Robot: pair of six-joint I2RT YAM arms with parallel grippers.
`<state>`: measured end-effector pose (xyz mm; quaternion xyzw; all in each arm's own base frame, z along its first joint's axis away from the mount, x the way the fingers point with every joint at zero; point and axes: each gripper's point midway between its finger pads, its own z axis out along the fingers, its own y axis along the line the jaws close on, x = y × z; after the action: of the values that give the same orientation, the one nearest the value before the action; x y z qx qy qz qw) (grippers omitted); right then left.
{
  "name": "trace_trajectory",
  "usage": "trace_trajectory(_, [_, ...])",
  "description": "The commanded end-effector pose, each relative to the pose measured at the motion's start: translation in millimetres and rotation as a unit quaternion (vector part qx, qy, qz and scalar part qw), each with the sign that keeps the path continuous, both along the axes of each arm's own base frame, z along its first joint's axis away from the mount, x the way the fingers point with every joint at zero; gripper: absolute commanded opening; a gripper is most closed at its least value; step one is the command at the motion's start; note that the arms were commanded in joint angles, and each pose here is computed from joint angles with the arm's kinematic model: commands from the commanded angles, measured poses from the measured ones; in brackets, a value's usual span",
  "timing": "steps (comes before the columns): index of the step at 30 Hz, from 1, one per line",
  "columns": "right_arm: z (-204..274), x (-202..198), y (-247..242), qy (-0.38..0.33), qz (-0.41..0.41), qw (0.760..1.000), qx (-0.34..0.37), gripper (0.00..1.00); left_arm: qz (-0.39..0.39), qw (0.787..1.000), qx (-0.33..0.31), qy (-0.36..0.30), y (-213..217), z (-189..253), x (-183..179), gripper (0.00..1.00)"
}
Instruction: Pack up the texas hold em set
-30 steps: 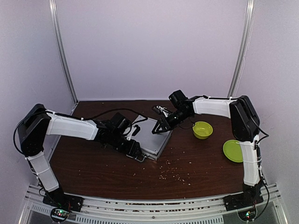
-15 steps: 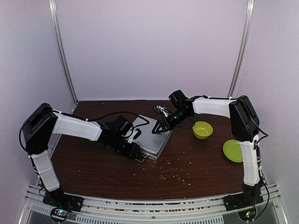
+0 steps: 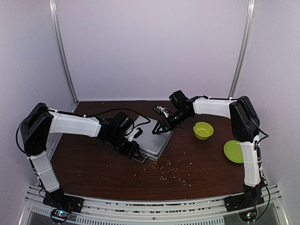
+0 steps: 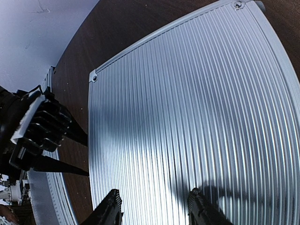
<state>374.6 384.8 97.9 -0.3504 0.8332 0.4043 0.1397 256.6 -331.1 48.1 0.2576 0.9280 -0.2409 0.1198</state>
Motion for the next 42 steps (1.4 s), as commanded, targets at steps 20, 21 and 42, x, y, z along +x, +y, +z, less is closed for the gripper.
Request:
trace_trajectory(20, [-45,-6,-15,0.043,-0.015,0.997,-0.058,0.49,0.007,0.996,-0.008,-0.087,10,47,10,0.17])
trace_trajectory(21, [-46,-6,-15,0.043,-0.015,0.997,-0.059,0.49,0.007,0.996,0.0,-0.086,11,41,9,0.04])
trace_trajectory(42, [-52,-6,-16,0.048,-0.015,0.997,-0.066,0.49,0.013,0.996,0.031,-0.078,5,-2,18,0.0])
